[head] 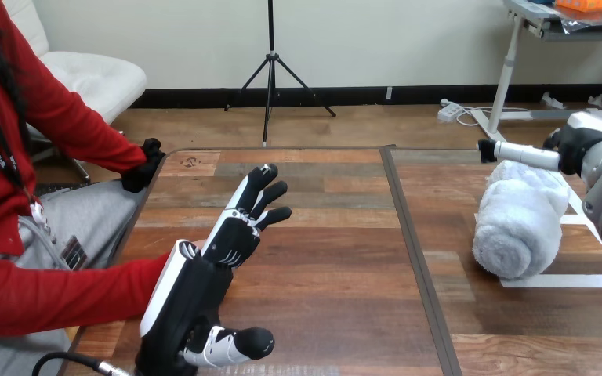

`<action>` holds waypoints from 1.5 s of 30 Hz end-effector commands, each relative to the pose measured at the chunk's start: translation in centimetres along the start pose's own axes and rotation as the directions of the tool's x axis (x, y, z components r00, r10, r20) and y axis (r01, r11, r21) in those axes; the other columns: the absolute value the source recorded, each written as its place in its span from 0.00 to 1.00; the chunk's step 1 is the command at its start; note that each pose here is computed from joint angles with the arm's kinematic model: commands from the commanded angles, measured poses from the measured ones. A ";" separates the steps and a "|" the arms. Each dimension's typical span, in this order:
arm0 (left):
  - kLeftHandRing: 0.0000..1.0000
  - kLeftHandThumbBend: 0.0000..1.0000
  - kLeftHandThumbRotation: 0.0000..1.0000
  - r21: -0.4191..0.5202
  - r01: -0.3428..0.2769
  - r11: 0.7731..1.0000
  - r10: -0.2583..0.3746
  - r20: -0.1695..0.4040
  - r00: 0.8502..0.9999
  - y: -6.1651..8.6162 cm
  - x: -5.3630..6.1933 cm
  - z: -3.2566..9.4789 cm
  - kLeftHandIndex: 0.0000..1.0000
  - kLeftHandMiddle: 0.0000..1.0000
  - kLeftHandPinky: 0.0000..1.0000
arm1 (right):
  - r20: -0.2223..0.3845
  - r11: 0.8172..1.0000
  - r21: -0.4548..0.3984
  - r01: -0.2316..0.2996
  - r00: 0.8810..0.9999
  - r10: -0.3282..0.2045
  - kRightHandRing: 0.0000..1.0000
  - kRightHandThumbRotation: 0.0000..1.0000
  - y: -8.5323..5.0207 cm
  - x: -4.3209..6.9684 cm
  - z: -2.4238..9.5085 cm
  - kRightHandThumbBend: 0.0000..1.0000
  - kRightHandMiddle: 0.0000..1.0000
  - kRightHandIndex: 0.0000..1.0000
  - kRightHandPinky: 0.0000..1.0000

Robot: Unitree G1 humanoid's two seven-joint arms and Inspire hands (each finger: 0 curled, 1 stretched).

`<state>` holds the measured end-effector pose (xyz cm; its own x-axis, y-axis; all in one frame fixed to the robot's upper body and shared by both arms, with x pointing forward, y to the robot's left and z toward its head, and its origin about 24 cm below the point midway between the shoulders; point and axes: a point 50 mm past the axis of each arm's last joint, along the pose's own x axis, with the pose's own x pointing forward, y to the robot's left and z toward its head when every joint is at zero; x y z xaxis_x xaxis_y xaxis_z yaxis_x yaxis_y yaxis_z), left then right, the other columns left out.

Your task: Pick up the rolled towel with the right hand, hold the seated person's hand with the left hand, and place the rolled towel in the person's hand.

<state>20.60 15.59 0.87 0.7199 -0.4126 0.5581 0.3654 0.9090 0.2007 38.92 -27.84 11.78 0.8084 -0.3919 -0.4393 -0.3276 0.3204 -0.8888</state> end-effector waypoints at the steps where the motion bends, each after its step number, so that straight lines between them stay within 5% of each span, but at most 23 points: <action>1: 0.94 1.00 0.76 0.031 0.001 1.000 -0.004 0.071 0.997 0.6 0.9 0.7 0.97 0.99 0.85 | 0.025 0.998 -0.056 0.039 0.999 -0.037 0.86 1.00 -1.0 -0.3 1.5 1.00 0.90 0.89 0.73; 34: 0.92 1.00 0.78 0.067 -0.021 0.998 0.015 0.084 0.996 0.8 0.6 1.0 0.97 0.97 0.81 | -0.001 0.994 -0.111 -0.010 1.000 0.010 0.65 1.00 1.8 0.0 1.3 1.00 0.76 0.84 0.39; 45: 0.93 1.00 0.77 0.034 -0.001 0.999 -0.001 0.079 0.997 0.8 0.7 0.9 0.97 0.98 0.84 | 0.000 0.994 -0.109 -0.009 1.000 0.009 0.72 1.00 2.7 0.1 1.4 1.00 0.78 0.79 0.44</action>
<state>19.97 16.25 0.88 0.7196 -0.3884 0.5756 0.3291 0.9207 0.2099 38.39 -26.57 9.23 0.7809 -0.4034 -0.4769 -0.4077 0.2493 -0.8784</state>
